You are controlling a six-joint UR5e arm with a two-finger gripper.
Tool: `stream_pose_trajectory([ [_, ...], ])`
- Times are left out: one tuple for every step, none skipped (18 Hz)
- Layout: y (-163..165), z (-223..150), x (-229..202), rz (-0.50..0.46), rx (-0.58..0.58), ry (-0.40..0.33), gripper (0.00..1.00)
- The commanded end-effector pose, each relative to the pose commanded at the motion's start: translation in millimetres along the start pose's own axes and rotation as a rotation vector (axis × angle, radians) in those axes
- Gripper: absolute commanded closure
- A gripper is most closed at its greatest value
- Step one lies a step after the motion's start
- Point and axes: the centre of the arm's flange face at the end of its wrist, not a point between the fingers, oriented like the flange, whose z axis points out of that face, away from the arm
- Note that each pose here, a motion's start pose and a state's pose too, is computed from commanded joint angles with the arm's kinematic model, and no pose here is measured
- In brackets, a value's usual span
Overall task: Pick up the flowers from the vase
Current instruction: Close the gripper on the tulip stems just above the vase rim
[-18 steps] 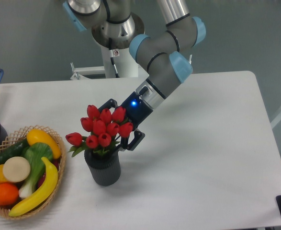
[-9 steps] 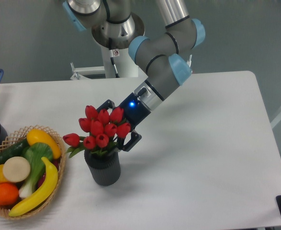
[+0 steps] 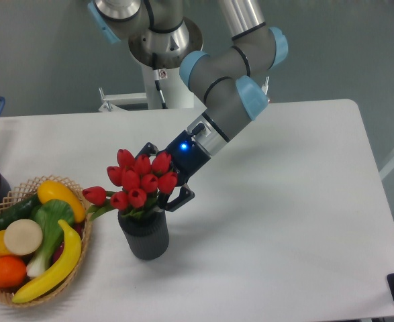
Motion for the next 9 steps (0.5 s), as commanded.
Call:
stream_pose_trajectory([
  [0.0,0.1,-0.6,-0.002,0.001,0.0,0.45],
  [-0.2,0.1,-0.6,-0.005,0.003,0.001,0.45],
  [-0.2,0.1,-0.6,-0.006,0.003,0.001,0.46],
  [-1.5,-0.1,-0.8,-0.005,0.011,0.001,0.48],
  [-2.7,-0.1,-0.6,-0.006,0.023,0.004,0.48],
  [-3.6,-0.8,-0.7,-0.008,0.036,0.006,0.48],
  [-3.9,0.2,-0.4,-0.011,0.043,0.009,0.48],
  [-4.8,0.0,-0.7,-0.009,0.047,0.009,0.48],
  [-6.7,-0.9,-1.3,-0.005,0.047,0.007,0.48],
])
